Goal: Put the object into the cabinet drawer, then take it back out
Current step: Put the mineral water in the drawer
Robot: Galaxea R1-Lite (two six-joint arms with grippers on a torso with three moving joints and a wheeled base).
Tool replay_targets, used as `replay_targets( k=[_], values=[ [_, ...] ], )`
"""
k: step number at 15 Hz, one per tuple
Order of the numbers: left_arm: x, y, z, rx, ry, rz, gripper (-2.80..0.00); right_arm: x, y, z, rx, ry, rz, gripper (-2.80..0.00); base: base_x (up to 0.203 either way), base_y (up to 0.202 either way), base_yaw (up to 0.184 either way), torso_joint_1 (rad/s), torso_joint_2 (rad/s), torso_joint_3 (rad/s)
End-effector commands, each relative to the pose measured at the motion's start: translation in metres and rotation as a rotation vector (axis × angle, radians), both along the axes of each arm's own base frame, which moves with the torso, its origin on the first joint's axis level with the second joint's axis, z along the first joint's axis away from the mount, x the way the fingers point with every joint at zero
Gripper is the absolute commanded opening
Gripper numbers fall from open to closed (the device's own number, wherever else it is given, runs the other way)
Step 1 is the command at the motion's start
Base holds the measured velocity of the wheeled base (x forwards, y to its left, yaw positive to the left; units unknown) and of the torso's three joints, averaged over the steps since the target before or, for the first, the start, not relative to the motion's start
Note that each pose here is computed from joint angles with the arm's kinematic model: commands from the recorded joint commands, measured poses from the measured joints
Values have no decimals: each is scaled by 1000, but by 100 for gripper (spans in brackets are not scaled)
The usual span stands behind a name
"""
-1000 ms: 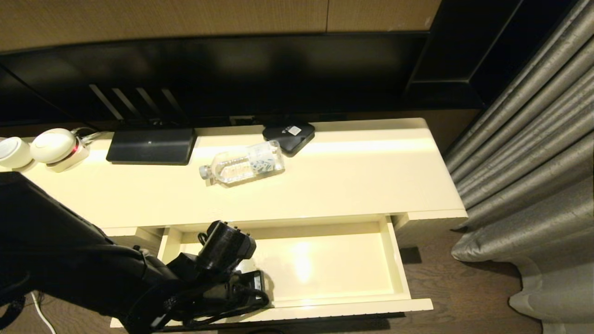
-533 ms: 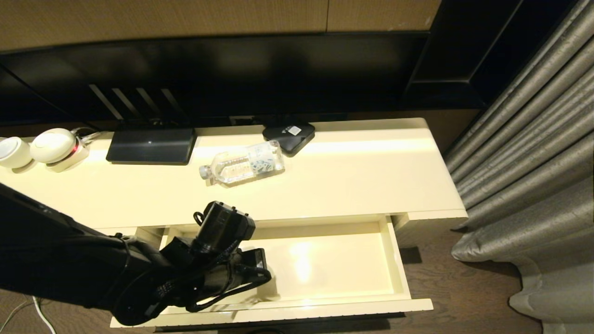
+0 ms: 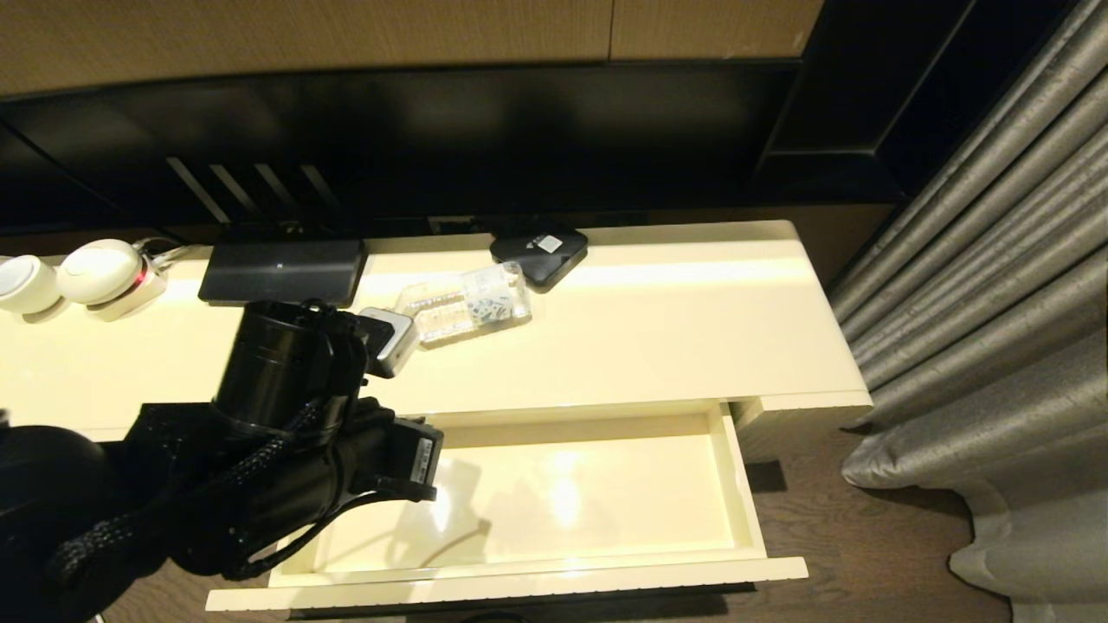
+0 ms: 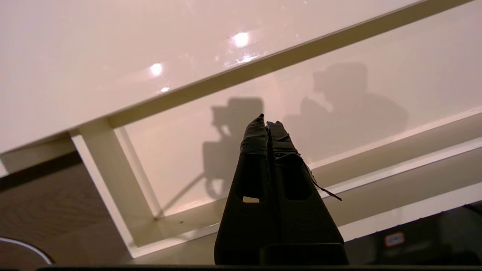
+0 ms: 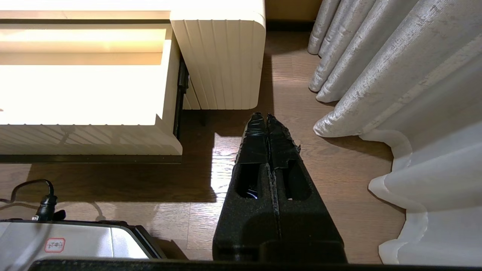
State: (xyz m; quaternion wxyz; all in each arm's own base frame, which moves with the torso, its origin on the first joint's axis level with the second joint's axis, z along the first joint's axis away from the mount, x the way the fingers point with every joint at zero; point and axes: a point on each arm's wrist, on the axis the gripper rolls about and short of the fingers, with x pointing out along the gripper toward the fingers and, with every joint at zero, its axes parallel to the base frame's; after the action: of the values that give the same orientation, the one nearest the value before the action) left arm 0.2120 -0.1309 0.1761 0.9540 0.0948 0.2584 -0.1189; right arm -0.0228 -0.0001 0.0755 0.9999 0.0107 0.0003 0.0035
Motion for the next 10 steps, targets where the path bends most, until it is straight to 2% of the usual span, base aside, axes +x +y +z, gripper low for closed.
replay_targets(
  k=[1, 2, 3, 6, 7, 8, 10],
  values=[
    [-6, 5, 11, -15, -39, 0, -280, 0, 0, 0, 0, 1, 1, -280, 0, 0, 0, 0, 0, 0],
    [-6, 10, 14, 16, -57, 1, -280, 0, 0, 0, 0, 1, -1, -280, 0, 0, 0, 0, 0, 0],
    [-10, 20, 24, 110, -109, -27, -280, 0, 0, 0, 0, 2, 0, -280, 0, 0, 0, 0, 0, 0],
    [-19, 45, 52, 595, -277, -190, -280, 0, 0, 0, 0, 1, -1, -280, 0, 0, 0, 0, 0, 0],
    [-20, 50, 61, 730, -318, -230, -280, 0, 0, 0, 0, 2, -1, -280, 0, 0, 0, 0, 0, 0],
    [-21, 52, 71, 850, -358, -264, -280, 0, 0, 0, 0, 2, 0, -280, 0, 0, 0, 0, 0, 0],
    [-18, 54, 88, 1024, -423, -306, -280, 0, 0, 0, 0, 1, 1, -280, 0, 0, 0, 0, 0, 0]
  ],
)
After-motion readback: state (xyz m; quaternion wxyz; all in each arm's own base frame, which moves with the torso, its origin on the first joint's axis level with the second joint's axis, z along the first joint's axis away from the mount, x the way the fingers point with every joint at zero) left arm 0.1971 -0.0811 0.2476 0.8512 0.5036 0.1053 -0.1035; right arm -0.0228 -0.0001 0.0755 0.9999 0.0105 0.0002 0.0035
